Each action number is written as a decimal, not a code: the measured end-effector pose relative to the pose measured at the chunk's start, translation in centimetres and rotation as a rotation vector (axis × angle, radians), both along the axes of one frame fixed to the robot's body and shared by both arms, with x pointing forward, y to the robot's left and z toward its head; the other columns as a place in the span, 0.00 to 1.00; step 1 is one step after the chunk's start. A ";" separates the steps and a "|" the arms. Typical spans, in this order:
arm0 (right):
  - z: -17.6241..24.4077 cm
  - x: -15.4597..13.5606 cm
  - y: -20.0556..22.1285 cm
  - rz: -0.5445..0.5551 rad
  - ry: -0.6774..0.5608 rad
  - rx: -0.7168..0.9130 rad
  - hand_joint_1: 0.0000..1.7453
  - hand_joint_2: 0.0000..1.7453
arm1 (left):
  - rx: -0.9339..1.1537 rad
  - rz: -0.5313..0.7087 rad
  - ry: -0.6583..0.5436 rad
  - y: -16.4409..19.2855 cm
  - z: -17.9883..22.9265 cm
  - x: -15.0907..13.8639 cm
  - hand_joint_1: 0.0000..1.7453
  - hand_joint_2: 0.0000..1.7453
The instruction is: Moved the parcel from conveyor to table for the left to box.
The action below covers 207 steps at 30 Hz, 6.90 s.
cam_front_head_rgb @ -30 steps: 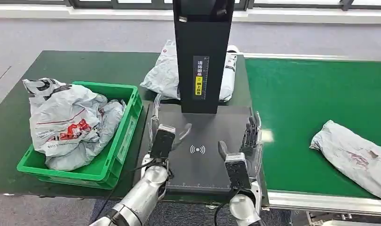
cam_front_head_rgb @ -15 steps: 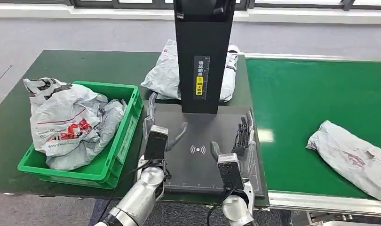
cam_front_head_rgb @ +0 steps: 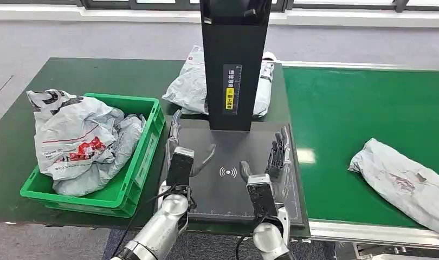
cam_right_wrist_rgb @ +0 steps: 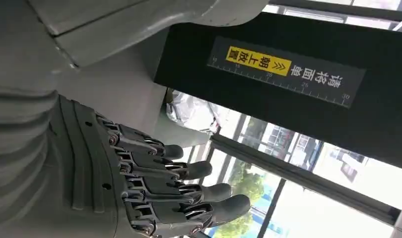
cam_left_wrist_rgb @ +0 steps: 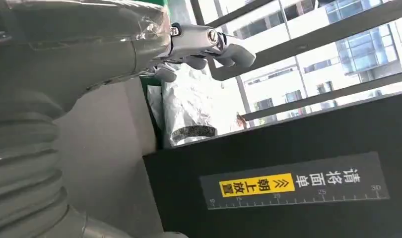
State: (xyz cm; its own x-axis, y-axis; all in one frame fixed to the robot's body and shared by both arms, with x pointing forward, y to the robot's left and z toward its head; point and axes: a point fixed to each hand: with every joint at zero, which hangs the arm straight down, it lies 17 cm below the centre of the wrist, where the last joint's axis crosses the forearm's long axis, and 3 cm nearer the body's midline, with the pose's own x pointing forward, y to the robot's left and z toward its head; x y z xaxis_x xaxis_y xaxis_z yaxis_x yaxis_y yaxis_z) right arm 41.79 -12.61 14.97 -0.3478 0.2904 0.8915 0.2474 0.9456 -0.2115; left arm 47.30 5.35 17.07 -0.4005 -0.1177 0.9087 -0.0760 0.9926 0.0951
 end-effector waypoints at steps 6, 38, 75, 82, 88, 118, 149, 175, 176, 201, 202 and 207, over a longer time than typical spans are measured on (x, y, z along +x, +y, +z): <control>-0.2 -0.3 0.0 -0.004 0.000 -0.009 0.00 1.00 | 0.003 -0.012 0.002 -0.2 -0.2 -0.1 0.00 1.00; -1.6 -0.6 -0.7 -0.021 0.018 -0.006 0.00 1.00 | 0.016 -0.027 -0.015 -0.6 0.0 -0.2 0.00 1.00; -14.1 -4.5 -33.7 -0.764 0.670 -0.842 0.00 1.00 | -0.005 0.029 0.031 2.1 -2.0 -0.3 0.00 1.00; -18.2 -8.3 -38.4 -0.883 0.906 -0.804 0.00 1.00 | -0.003 0.032 0.041 2.3 -2.4 -0.4 0.00 1.00; -20.2 -9.7 -40.0 -0.934 1.041 -0.810 0.00 1.00 | -0.004 0.038 0.051 2.7 -3.0 -0.5 0.00 1.00; -24.6 -8.2 -40.1 -0.727 1.319 -1.009 1.00 1.00 | -0.014 0.031 0.080 3.1 -3.9 -0.4 0.00 1.00; -24.9 -5.3 -37.1 -0.577 1.214 -1.032 1.00 1.00 | -0.022 0.001 0.104 2.6 -4.1 -0.3 0.00 1.00; -8.7 1.9 -8.2 -0.041 0.274 -0.475 1.00 1.00 | 0.013 0.092 0.060 5.1 -3.3 0.0 0.00 1.00; -8.1 1.5 -7.1 -0.020 0.256 -0.471 1.00 1.00 | 0.012 0.093 0.059 5.1 -3.3 0.0 0.00 1.00; -17.0 -3.6 3.0 0.371 0.561 -0.709 0.00 1.00 | 0.008 0.071 0.075 4.5 -2.9 0.5 0.00 1.00; -17.1 -3.6 3.0 0.369 0.567 -0.714 0.00 1.00 | 0.004 0.072 0.076 4.6 -2.9 0.5 0.00 1.00; -17.5 -3.7 2.8 0.365 0.570 -0.733 0.00 1.00 | -0.013 0.086 0.074 4.9 -3.0 0.5 0.00 1.00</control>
